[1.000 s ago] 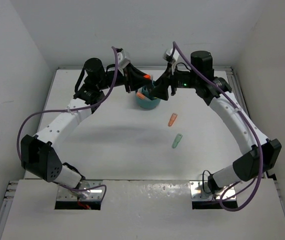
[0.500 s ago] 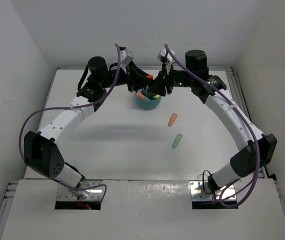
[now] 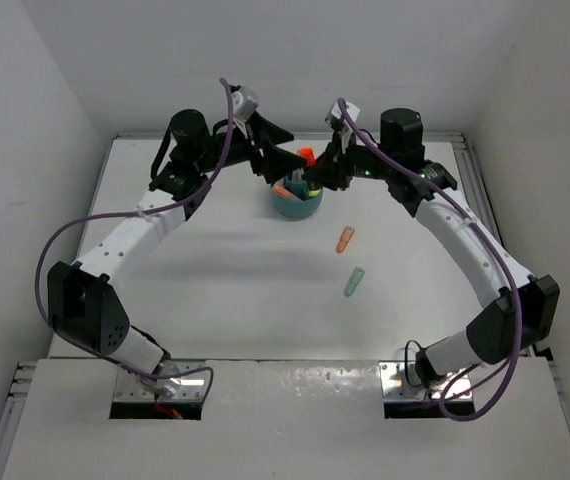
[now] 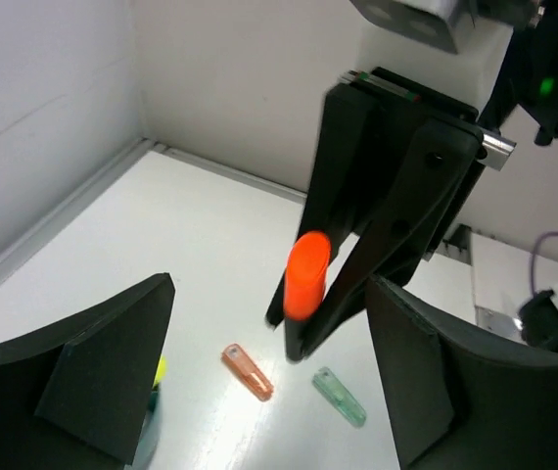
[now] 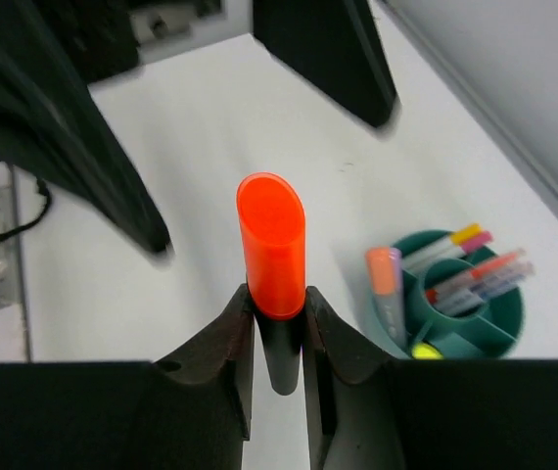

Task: Sort the stationery into containers
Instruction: Place the stationery in the storage box.

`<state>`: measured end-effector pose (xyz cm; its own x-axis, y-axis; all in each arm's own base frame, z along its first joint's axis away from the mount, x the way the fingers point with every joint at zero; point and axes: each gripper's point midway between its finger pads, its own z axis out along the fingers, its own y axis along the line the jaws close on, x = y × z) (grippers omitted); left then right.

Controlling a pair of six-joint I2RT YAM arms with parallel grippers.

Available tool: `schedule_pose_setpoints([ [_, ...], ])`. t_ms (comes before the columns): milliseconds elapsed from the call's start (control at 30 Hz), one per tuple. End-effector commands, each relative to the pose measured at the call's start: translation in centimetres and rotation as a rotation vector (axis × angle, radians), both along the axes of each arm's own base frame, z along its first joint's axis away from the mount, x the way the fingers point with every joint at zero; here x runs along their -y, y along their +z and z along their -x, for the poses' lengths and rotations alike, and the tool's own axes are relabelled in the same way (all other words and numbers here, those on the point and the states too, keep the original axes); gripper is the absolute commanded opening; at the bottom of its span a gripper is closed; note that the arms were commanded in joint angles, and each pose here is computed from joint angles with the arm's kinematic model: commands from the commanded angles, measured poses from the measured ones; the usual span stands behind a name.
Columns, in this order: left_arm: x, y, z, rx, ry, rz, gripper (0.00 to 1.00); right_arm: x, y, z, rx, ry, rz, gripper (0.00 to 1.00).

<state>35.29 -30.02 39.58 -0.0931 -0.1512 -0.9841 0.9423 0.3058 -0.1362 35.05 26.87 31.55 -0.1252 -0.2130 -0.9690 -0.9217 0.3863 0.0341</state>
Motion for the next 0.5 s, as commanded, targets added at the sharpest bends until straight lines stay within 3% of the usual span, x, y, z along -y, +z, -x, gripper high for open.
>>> schedule_pose_setpoints([
  [0, -3.2, 5.5, -1.0, 0.113, 0.116, 0.072, 0.86, 2.5, 2.4, -2.5, 0.173, -0.091, -0.033, 0.00],
  [100, -5.6, 6.3, -2.3, 0.115, 0.176, 0.070, 0.87, 5.0, 3.1, -5.5, 0.287, -0.185, -0.070, 0.00],
  [133, -6.2, 6.5, -2.5, 0.107, 0.192, 0.067, 0.87, 5.5, 1.7, -6.1, 0.265, -0.215, -0.086, 0.00],
  [167, -7.0, 6.3, -2.8, 0.101, 0.209, 0.061, 0.87, 6.7, 3.3, -7.6, 0.366, -0.262, -0.136, 0.00],
  [467, -11.1, 3.5, -4.9, 0.010, 0.320, -0.015, 0.87, 8.7, -1.1, -12.0, 0.368, -0.421, -0.323, 0.00],
])
